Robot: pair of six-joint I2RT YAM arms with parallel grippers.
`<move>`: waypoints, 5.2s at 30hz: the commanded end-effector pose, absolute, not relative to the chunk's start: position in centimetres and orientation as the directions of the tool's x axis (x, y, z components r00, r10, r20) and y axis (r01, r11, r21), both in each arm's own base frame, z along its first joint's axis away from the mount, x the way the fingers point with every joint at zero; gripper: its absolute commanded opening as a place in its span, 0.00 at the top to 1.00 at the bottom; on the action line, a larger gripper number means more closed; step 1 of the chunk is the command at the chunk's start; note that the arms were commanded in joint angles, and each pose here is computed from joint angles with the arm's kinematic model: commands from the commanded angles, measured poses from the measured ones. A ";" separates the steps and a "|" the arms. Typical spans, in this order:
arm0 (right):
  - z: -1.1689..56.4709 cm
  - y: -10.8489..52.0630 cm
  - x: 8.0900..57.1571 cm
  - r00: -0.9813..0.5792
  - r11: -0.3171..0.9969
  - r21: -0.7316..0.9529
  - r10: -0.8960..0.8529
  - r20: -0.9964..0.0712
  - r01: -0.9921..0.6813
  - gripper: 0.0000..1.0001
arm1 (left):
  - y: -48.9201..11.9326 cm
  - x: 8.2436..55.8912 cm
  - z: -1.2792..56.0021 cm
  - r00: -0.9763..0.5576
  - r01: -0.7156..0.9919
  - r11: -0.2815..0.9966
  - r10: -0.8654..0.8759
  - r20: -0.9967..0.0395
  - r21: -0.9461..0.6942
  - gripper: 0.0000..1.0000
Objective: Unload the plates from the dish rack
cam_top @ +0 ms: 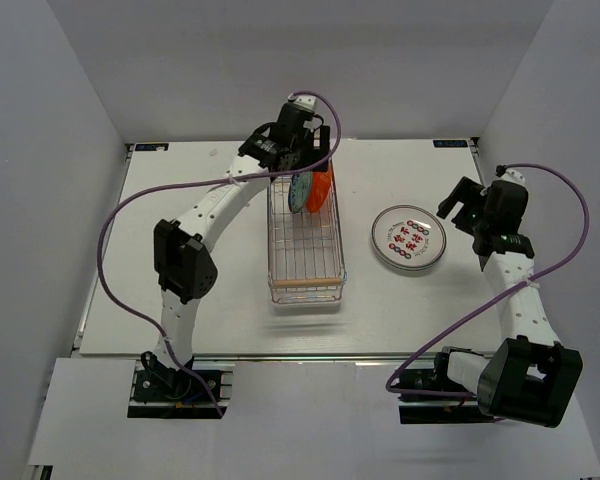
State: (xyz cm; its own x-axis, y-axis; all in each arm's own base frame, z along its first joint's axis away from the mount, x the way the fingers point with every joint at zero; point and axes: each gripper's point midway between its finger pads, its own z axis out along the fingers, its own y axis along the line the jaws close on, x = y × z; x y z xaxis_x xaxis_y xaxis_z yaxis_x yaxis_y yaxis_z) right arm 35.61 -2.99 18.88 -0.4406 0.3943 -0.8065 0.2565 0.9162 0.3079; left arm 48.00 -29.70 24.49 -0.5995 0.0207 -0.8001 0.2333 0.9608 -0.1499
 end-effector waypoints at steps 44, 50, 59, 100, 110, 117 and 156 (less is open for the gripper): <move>18.4 -4.4 36.2 -0.404 0.900 0.291 0.410 -0.818 0.324 0.11 | -31.4 49.9 22.2 -0.586 0.135 0.977 -0.057 -0.808 -0.167 0.80; 18.7 -4.3 36.1 -0.394 0.899 0.297 0.413 -0.821 0.323 0.11 | -31.0 48.9 25.1 -0.565 0.148 0.969 -0.083 -0.821 -0.200 0.80; 18.7 -4.1 36.0 -0.399 0.900 0.303 0.415 -0.818 0.314 0.11 | -29.6 46.4 31.6 -0.498 0.182 0.950 -0.133 -0.857 -0.254 0.81; 16.7 -3.9 36.6 -0.458 0.900 0.299 0.422 -0.782 0.318 0.11 | 0.1 44.8 10.9 -0.698 -0.606 0.690 -0.223 -0.681 0.395 0.75; 16.2 -4.1 36.6 -0.468 0.898 0.290 0.423 -0.776 0.330 0.11 | 0.2 43.1 10.0 -0.723 -0.608 0.674 -0.253 -0.643 0.419 0.51; 16.3 -4.0 36.5 -0.471 0.898 0.291 0.423 -0.774 0.330 0.11 | -0.4 43.3 11.8 -0.697 -0.618 0.701 -0.279 -0.661 0.356 0.21; 14.8 -5.9 35.9 -0.507 0.859 0.224 0.462 -0.728 0.461 0.11 | -34.8 48.7 25.1 -0.572 0.389 0.887 0.020 -0.820 -0.249 0.02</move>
